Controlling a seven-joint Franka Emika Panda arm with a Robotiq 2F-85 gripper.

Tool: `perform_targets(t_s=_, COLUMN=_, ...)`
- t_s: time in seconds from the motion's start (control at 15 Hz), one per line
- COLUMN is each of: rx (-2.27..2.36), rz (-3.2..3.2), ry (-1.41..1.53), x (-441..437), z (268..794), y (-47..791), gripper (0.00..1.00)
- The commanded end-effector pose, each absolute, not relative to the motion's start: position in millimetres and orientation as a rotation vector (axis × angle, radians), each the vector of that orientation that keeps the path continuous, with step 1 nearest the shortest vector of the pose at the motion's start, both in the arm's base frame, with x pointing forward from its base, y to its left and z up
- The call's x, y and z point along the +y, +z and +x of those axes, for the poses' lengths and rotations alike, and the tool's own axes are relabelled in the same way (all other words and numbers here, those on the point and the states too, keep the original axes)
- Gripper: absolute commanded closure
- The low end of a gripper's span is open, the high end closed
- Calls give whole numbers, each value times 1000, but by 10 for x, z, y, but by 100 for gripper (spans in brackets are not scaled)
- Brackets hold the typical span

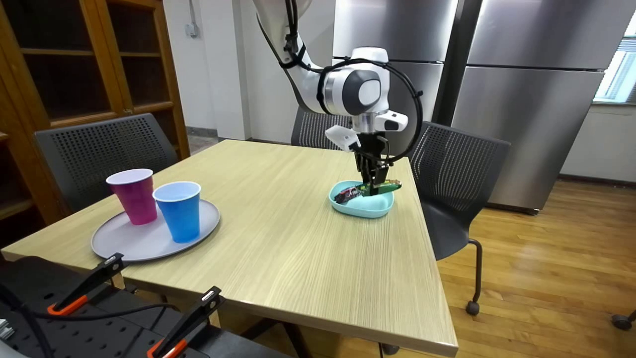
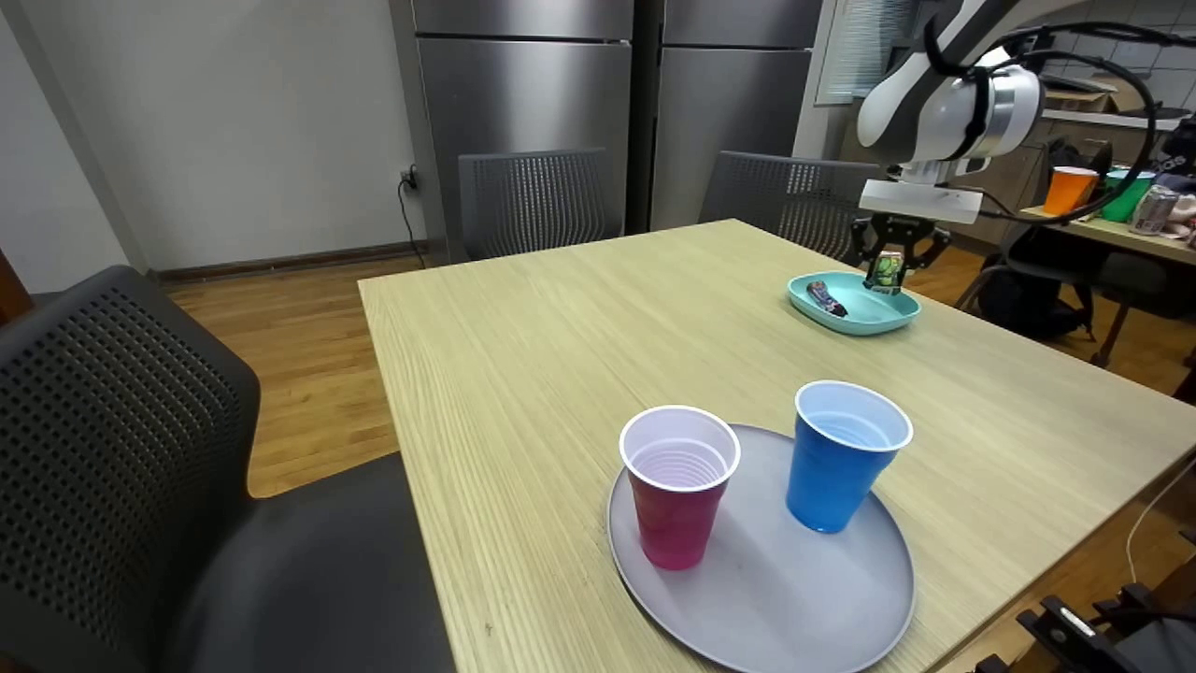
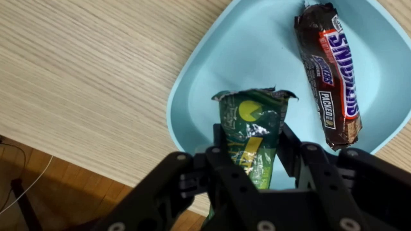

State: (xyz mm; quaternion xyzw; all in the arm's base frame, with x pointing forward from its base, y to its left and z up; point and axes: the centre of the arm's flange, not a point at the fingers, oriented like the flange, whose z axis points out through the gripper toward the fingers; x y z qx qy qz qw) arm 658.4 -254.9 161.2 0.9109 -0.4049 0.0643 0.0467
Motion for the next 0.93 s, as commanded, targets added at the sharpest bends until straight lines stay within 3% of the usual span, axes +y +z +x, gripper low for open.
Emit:
perform_targets(t_s=0.0, rx=-1158, rz=2808, ry=175, x=-2624, z=6663, y=1675, gripper=74)
perform_targets(t_s=0.07, rx=-1151, rz=2810, ry=175, x=-2632, z=6660, y=1687, gripper=61)
perform_targets(t_s=0.13, rx=-1147, rz=2812, ry=175, x=-2640, z=6655, y=1698, gripper=33)
perform_targets(t_s=0.27, rx=-1147, rz=2815, ry=181, x=-2665, z=6638, y=1713, gripper=27)
perform_targets(t_s=0.47, rx=-1170, rz=2814, ry=171, x=-2774, z=6551, y=1717, gripper=4)
perform_targets(t_s=0.87, rx=-1229, rz=2787, ry=76, x=-2978, z=6169, y=1822, gripper=0)
